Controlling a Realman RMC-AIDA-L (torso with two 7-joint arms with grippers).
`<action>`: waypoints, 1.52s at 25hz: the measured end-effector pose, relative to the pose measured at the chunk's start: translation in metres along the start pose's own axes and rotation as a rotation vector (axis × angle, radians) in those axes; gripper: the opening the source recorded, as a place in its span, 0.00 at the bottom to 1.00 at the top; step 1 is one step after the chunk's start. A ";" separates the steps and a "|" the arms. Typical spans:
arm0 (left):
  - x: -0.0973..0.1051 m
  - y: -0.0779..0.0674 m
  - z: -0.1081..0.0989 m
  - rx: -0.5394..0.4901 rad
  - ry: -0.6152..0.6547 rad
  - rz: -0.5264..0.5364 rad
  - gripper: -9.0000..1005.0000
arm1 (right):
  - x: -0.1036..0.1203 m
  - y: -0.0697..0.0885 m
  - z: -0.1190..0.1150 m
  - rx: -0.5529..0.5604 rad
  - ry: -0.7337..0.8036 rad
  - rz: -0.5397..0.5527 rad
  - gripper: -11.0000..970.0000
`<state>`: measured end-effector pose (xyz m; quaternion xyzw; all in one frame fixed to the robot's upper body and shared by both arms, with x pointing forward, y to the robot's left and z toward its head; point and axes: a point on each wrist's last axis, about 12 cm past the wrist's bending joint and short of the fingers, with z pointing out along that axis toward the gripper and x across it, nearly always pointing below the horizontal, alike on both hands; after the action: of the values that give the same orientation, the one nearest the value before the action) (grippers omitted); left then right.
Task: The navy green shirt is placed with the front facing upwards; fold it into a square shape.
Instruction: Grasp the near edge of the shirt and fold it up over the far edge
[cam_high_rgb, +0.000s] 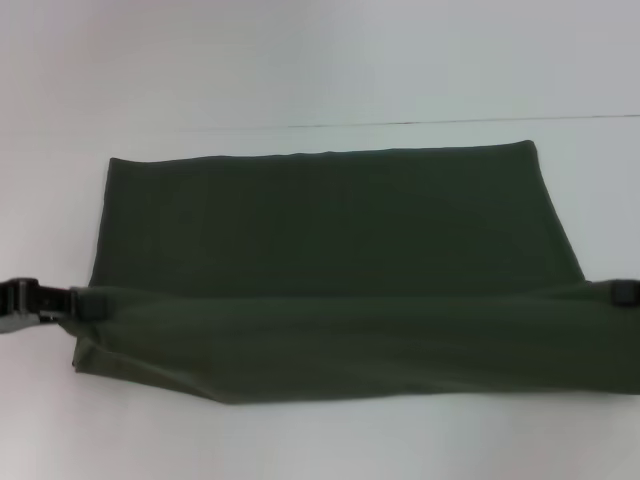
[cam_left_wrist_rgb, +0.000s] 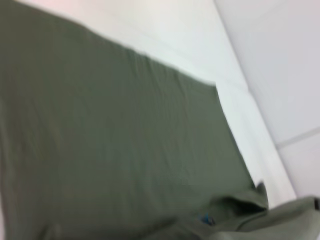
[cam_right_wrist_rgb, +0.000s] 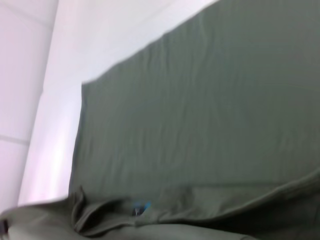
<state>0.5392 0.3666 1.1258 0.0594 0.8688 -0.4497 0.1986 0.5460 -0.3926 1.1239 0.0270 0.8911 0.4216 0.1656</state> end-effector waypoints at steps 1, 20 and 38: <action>0.001 0.002 -0.001 0.000 -0.028 -0.005 0.09 | 0.000 -0.002 0.000 -0.002 -0.021 0.005 0.08; 0.002 0.021 0.021 0.002 -0.313 -0.069 0.09 | -0.009 -0.009 0.038 -0.047 -0.356 0.039 0.08; -0.017 0.022 0.061 -0.047 -0.526 -0.057 0.09 | -0.037 -0.003 0.064 -0.034 -0.629 0.035 0.08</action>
<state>0.5782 0.3323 1.0842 -0.0886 0.7987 -0.4349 0.4062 0.6013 -0.3542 1.0939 0.1688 0.7884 0.4103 0.4262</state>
